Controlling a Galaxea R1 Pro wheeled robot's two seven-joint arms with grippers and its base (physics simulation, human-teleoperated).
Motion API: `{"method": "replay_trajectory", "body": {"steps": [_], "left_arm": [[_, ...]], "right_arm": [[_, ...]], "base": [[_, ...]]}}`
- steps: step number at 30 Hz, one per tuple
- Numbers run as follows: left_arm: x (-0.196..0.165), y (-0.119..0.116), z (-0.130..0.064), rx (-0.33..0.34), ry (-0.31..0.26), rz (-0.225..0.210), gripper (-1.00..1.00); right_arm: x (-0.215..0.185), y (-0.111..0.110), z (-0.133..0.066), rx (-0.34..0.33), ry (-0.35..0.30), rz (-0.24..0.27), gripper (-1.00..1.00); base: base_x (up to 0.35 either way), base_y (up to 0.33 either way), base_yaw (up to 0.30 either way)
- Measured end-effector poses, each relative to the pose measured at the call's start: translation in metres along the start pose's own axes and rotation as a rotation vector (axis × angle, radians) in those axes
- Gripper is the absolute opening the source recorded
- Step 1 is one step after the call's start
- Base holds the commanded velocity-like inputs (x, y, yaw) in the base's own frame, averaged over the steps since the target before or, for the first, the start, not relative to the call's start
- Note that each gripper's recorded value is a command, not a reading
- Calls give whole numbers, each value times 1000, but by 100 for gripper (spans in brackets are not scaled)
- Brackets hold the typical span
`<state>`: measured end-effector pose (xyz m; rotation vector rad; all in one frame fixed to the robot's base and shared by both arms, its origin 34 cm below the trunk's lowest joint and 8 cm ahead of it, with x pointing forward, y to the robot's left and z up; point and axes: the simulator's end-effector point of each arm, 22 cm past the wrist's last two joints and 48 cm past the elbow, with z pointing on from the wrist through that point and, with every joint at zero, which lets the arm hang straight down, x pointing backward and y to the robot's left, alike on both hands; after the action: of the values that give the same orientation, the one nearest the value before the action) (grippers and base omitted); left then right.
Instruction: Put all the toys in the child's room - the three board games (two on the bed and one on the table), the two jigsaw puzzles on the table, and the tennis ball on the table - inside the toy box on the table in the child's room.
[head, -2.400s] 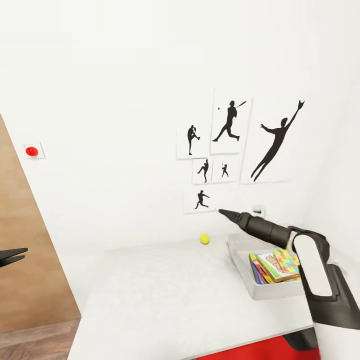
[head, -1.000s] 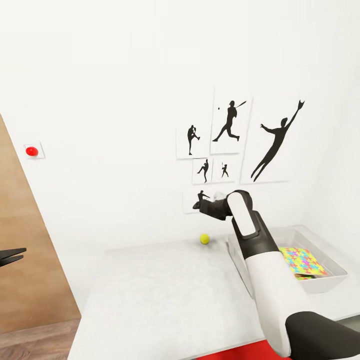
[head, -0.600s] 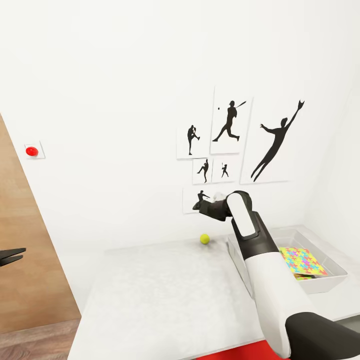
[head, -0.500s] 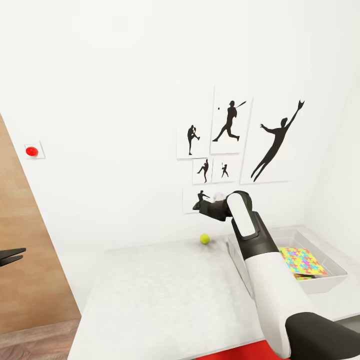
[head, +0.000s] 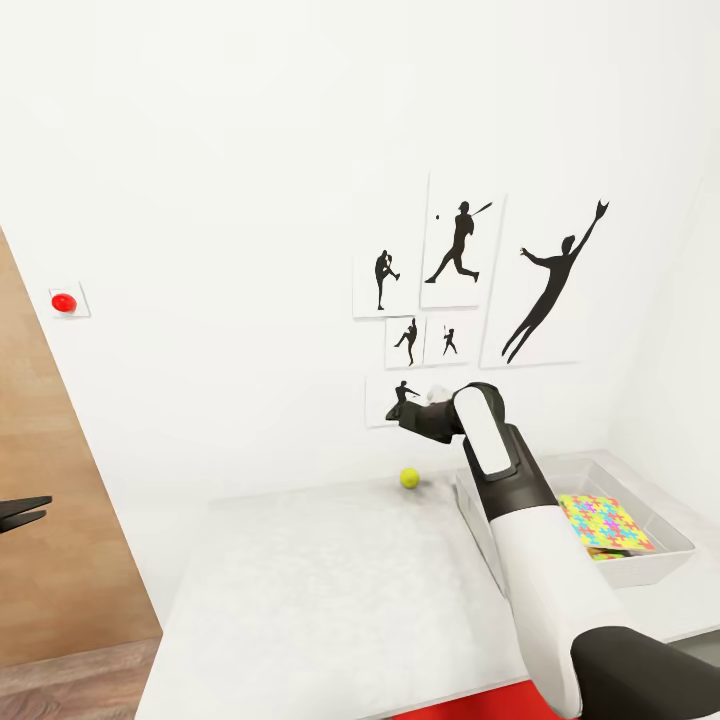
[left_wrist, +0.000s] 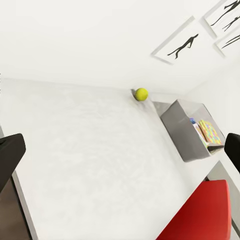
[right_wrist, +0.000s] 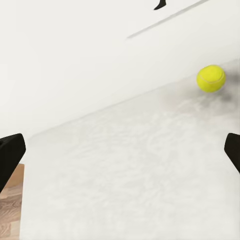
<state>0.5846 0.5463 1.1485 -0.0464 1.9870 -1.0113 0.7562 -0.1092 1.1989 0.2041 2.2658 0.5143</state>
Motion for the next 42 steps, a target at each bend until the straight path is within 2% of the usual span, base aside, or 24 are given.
{"method": "replay_trajectory", "body": {"steps": [14, 42], "left_arm": [[1, 2, 1, -2, 3, -3, 100], [11, 18, 10, -20, 31, -31, 100]], "right_arm": [[3, -3, 3, 5, 7, 1, 100], [17, -14, 26, 18, 47, 11, 100]], "base": [[0, 0, 0], [0, 0, 0]]}}
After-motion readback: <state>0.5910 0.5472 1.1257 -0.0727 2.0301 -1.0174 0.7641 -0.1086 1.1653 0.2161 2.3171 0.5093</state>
